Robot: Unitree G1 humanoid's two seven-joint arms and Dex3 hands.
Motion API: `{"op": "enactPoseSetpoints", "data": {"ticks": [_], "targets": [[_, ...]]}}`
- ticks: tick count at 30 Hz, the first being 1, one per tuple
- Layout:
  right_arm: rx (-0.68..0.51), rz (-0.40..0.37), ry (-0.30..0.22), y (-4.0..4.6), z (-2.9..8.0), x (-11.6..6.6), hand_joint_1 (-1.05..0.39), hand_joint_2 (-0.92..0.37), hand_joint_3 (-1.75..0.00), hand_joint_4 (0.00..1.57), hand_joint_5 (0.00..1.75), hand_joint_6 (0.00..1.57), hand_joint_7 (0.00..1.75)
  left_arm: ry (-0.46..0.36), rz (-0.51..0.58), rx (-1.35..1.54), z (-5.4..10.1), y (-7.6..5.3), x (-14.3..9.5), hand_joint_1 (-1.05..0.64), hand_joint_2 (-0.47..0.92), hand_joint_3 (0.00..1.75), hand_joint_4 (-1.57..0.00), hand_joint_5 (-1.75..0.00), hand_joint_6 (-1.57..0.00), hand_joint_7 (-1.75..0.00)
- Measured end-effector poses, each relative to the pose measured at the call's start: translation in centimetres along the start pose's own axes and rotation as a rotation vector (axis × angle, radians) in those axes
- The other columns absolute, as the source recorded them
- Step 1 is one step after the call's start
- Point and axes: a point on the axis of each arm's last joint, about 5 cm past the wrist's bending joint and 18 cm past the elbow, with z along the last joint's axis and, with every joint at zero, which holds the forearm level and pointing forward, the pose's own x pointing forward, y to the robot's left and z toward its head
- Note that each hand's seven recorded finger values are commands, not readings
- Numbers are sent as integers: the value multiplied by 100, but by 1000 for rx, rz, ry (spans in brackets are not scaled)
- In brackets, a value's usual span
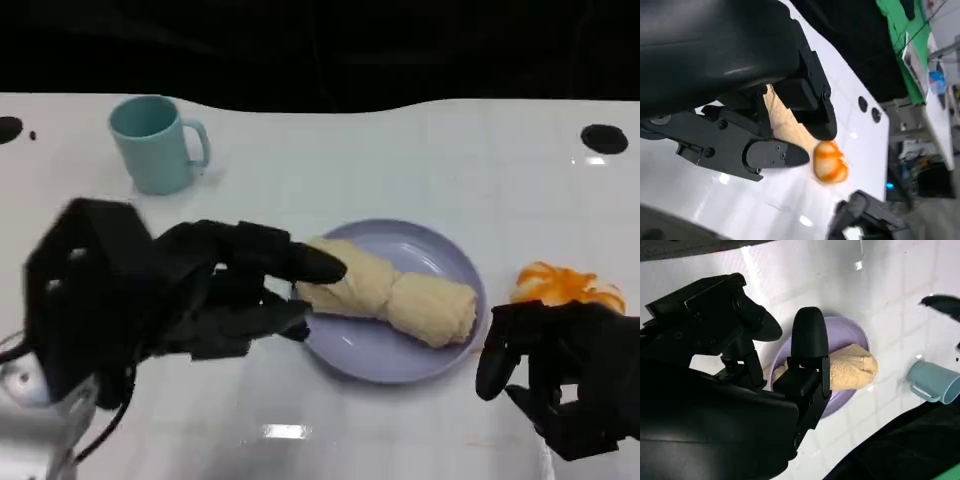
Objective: Grasp the towel on the left side of the plate with the left hand and place it into the plate.
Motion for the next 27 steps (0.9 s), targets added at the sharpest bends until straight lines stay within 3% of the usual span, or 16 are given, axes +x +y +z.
{"op": "enactPoseSetpoints", "data": {"ticks": [5,8,13,16,23,27], "targets": [[-1,3,0,2,2,9,0,-60,-103,70,173,69,142,52,26,-182,-9,1,-232,-15,57,115,-66,-163,-68,-132],[0,3,3,-1,-3,12,1,-60,-103,70,173,69,142,70,29,-239,0,-10,-305,-15,57,115,-66,-168,-66,-143],[-1,-3,10,-21,-26,14,2,-60,-103,71,174,70,143,106,62,-283,-51,-71,-295,-8,56,124,-81,-174,-78,-152],[-10,-11,-6,-37,-33,12,1,-59,-104,72,174,70,143,152,70,-316,-161,-96,-256,-8,51,132,-86,-175,-78,-156],[-14,-9,-8,-38,-77,23,1,-57,-108,72,175,70,142,219,116,-301,-279,-68,-195,-4,45,143,-85,-175,-74,-165],[-20,-7,-17,-38,-95,33,0,-56,-109,73,174,71,141,209,117,-279,-281,-87,-170,-5,45,144,-87,-175,-74,-166]]}}
